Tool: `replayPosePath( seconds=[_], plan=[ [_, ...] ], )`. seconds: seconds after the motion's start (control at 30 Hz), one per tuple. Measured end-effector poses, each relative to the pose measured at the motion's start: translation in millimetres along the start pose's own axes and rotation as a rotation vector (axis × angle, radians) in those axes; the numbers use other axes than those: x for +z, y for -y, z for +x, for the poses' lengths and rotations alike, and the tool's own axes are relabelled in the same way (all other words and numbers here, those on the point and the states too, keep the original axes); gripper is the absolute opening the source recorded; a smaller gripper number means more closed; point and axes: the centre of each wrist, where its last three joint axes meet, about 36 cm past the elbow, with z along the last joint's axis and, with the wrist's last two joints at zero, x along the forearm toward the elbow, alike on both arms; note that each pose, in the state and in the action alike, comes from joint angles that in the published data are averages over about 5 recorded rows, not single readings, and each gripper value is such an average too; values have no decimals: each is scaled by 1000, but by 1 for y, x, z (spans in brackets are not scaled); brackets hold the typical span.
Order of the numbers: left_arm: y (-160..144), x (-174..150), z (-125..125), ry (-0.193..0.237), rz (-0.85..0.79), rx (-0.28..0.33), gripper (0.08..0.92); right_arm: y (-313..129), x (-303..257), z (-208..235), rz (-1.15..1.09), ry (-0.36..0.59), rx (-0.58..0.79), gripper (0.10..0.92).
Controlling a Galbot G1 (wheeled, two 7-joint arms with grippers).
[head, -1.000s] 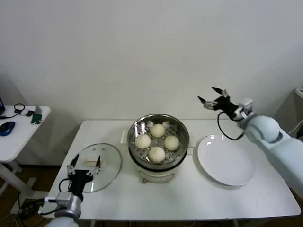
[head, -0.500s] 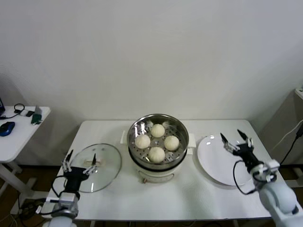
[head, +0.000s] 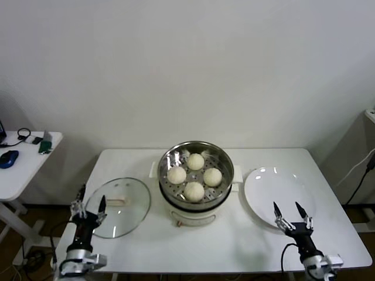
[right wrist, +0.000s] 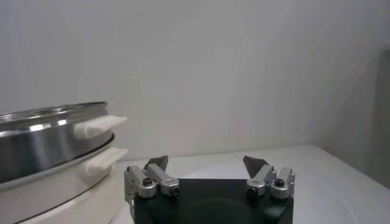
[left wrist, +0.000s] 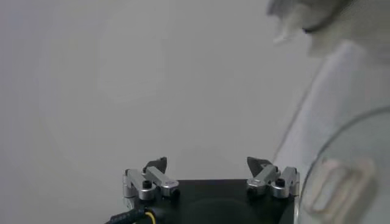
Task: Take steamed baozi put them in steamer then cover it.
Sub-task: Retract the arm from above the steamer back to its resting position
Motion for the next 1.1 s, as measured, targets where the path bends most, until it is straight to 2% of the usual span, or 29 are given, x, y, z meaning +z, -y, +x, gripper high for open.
replayPosePath(
  seconds=[0.23, 0.5, 0.73, 1.1],
  plan=[
    [28, 19, -2, 46, -164, 32, 823, -15, 17, 15, -20, 9, 27, 823],
    [50, 36, -9, 66, -249, 75, 823, -26, 28, 25, -21, 12, 39, 823],
    [56, 43, -22, 72, -291, 92, 823, -31, 31, 32, -17, 14, 46, 823],
    [65, 42, -40, 51, -315, 133, 823, -31, 35, 39, -10, 20, 57, 823]
  ],
)
